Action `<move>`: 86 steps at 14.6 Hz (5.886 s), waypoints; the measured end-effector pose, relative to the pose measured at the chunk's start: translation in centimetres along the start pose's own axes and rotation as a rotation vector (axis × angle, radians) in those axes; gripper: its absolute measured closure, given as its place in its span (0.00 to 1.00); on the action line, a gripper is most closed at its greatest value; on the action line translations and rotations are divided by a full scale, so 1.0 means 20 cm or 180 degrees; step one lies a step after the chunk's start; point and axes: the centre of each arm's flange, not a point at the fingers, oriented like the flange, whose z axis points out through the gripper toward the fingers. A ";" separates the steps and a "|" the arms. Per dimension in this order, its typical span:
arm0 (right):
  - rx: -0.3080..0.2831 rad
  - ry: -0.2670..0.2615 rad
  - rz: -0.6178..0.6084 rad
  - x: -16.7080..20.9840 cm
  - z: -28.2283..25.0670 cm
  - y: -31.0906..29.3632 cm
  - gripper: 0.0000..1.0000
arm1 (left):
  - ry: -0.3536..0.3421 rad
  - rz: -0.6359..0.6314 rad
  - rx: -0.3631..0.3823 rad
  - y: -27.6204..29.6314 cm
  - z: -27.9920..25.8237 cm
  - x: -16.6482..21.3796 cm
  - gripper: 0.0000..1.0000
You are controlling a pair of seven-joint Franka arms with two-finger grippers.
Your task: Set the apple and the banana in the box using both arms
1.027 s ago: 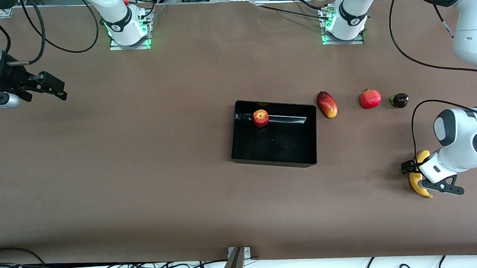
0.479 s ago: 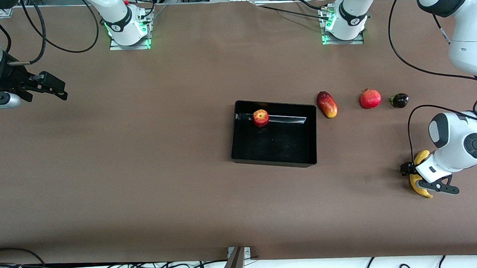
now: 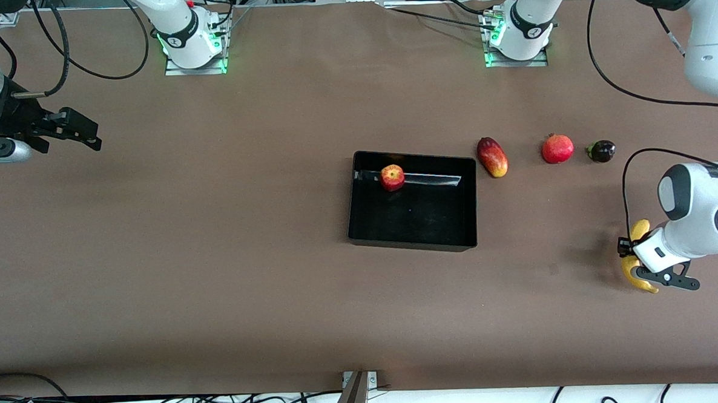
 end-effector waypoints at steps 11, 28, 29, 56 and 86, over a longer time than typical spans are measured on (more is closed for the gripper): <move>0.0000 0.0004 0.0004 0.00 0.00 0.00 0.00 | -0.0310 -0.1642 -0.0351 1.56 -0.74 0.19 0.66; 0.0000 0.0004 0.0010 0.00 0.00 0.01 0.00 | -0.0283 -0.1549 -0.0387 2.48 -0.39 0.09 0.66; 0.0000 0.0004 0.0010 0.00 0.00 0.01 0.00 | -0.0256 -0.1529 -0.0399 2.48 -0.37 0.10 0.66; 0.0000 0.0004 0.0011 0.00 0.00 0.01 0.00 | -0.0142 -0.1181 -0.0253 2.46 -0.07 0.06 0.00; 0.0000 0.0011 0.0018 0.00 -0.01 0.02 0.00 | 0.0139 -0.0550 -0.0311 0.70 -2.05 -0.73 0.00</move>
